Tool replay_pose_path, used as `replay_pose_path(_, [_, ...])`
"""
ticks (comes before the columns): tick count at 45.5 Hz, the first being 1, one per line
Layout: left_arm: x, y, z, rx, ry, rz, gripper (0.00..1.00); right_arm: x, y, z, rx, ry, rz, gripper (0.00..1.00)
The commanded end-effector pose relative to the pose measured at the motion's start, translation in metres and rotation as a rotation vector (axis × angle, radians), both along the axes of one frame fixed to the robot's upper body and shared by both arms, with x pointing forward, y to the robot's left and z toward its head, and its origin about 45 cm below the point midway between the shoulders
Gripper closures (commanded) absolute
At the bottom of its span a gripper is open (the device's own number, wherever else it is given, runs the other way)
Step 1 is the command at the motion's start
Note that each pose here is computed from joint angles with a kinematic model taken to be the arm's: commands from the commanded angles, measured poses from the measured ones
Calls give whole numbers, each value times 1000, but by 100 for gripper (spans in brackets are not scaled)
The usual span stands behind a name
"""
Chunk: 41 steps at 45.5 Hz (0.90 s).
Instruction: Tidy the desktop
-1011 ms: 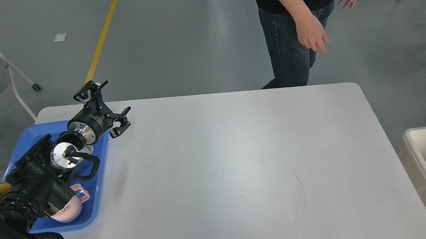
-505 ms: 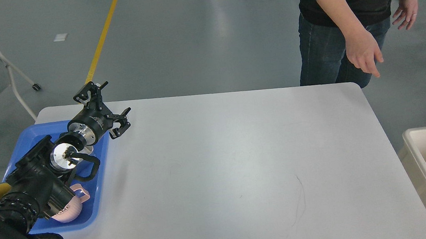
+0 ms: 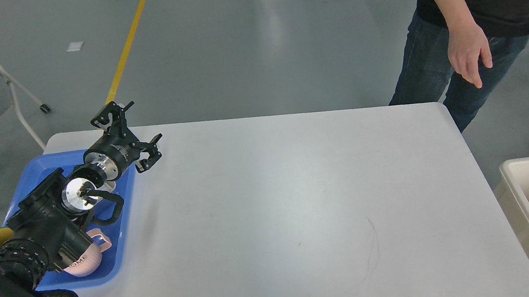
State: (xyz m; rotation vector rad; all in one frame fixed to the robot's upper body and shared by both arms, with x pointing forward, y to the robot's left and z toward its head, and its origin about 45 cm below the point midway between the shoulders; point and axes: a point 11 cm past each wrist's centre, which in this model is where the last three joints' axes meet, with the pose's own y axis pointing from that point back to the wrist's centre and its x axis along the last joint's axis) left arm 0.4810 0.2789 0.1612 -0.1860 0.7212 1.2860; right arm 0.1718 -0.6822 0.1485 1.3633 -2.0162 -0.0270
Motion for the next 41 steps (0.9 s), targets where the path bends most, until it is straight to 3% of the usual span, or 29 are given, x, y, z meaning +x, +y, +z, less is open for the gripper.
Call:
replay_pose_path(1, [0,0,0,-1,-1,-1,3,0,-4,4,-19,-44,-39,33])
replay_pose_path(6, [1,1,1,-1,-6,1,3,4,-11,17,-91,-65,-63,22])
replay_pose_path(9, [1,0,2,-3,-11,-3,3,27,-9,29,-118,-123,-64,0])
replay_pose_path(18, [3,-3,8,-14,-36,-16,3,109,11,82,-110,-335,-6,0])
replay_pose_path(25, [3,-5,13,-36,-79,-32,3,183,62,101,-32,-472,87,0])
replay_pose_path(31, [0,-9,18,-86,-159,-60,3,217,87,122,-5,-537,135,0])
replay_pose_path(41, [1,-4,20,-75,-159,-54,3,279,162,144,123,-648,273,0])
